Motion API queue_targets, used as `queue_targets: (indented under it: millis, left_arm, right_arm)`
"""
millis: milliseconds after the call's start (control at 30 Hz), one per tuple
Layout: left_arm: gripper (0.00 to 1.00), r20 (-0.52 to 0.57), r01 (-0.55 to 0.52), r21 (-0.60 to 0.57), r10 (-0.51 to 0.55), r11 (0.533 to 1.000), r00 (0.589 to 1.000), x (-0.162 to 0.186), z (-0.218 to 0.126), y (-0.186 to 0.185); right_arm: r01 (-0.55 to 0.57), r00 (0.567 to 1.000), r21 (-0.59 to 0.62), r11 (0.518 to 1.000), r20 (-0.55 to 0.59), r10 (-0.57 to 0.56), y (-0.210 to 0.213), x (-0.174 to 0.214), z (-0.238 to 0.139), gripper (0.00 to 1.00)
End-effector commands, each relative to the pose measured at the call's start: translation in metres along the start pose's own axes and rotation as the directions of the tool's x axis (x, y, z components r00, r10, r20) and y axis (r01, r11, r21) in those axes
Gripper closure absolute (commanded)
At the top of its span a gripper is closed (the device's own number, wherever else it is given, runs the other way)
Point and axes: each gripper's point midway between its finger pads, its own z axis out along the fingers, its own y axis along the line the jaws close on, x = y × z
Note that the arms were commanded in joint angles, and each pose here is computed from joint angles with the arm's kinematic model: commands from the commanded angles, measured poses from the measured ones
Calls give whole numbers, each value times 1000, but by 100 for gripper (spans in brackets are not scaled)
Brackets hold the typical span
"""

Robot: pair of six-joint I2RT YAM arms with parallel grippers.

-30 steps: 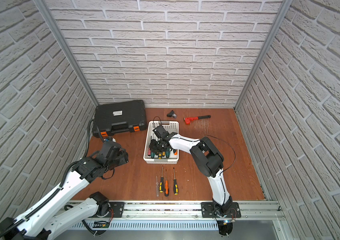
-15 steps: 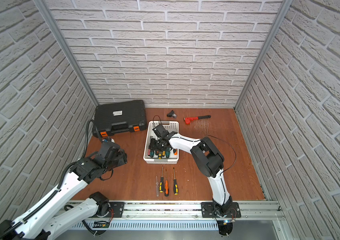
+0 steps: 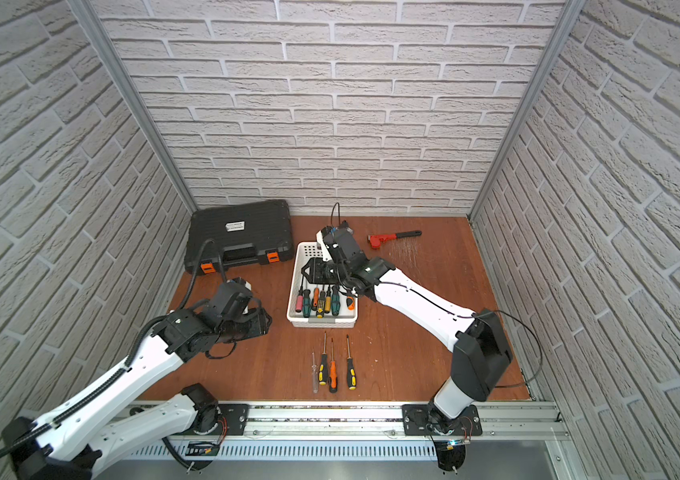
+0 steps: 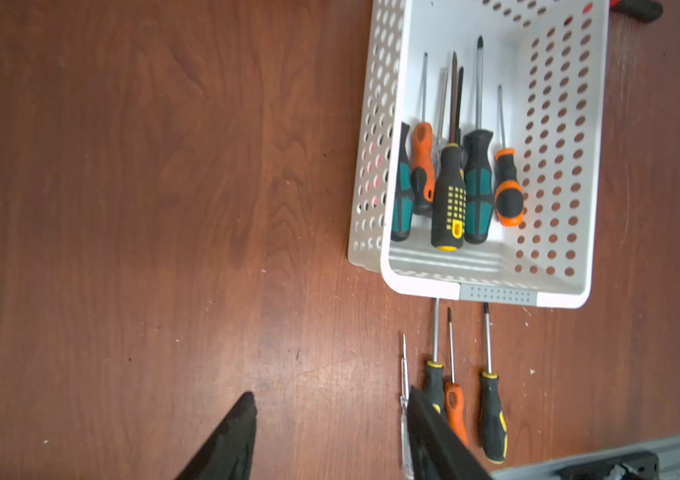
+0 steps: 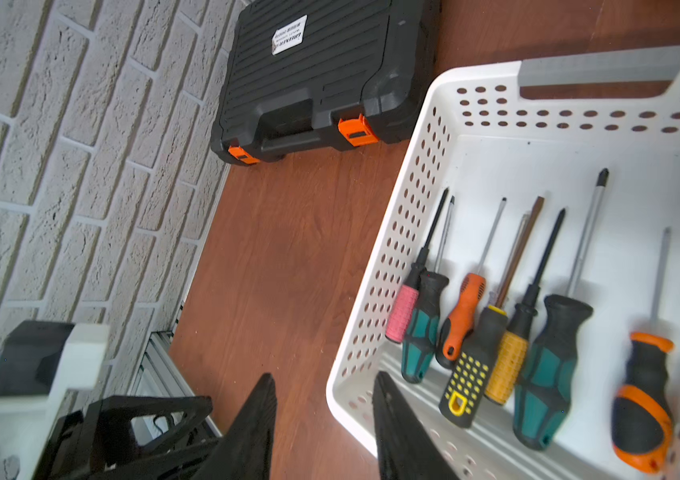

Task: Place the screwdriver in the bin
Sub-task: 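Lower the green-black screwdriver into the basket and open the right gripper, then raise the right gripper from the basket while the left gripper reaches toward the clear screwdriver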

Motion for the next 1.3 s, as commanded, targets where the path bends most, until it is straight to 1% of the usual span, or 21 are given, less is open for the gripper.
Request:
queue_targets:
  millis: [0, 100, 200, 333, 433, 500, 633, 767, 867, 1033, 1200, 1267]
  left_arm:
    - [42, -26, 1, 17, -1, 1000, 1000, 12, 4, -13]
    - [43, -42, -15, 18, 16, 1000, 999, 30, 17, -23]
    - [44, -65, -9, 49, 12, 999, 998, 52, 35, -37]
    - [44, -78, -44, 16, 45, 999, 996, 71, 46, -52]
    - [45, -89, -50, 38, 53, 998, 995, 84, 55, -67]
    - [45, -104, -48, 36, 52, 998, 993, 91, 60, -73]
    - [46, -135, -94, 6, 94, 996, 986, 99, 67, -85]
    - [48, -177, -103, 1, 101, 995, 979, 109, 76, -91]
    - [48, -200, -101, -14, 96, 995, 975, 116, 84, -89]
    - [51, -236, -99, -73, 79, 992, 969, 125, 94, -76]
    - [54, -273, -105, -76, 81, 992, 959, 134, 101, -74]
    - [55, -293, -104, -103, 70, 989, 953, 139, 104, -67]
  right_arm:
    - [37, 999, 74, 997, -27, -35, -22, 30, -7, 59]
    - [34, 999, 87, 996, -21, -32, -34, 47, -21, 59]
    - [50, 999, 117, 992, -1, -50, -45, 56, -43, 60]
    - [80, 996, 160, 984, 31, -86, -58, 62, -73, 59]
    - [91, 994, 187, 978, 44, -101, -68, 68, -85, 59]
    - [103, 993, 199, 975, 32, -111, -72, 73, -88, 58]
    - [94, 995, 219, 971, 20, -101, -83, 82, -87, 58]
    - [84, 996, 225, 971, 10, -88, -89, 89, -78, 59]
    - [79, 997, 205, 976, -13, -78, -87, 92, -69, 59]
    - [68, 997, 182, 981, -43, -61, -84, 96, -55, 60]
    - [66, 997, 180, 982, -42, -59, -83, 96, -54, 60]
    - [70, 997, 184, 980, -45, -63, -84, 95, -55, 61]
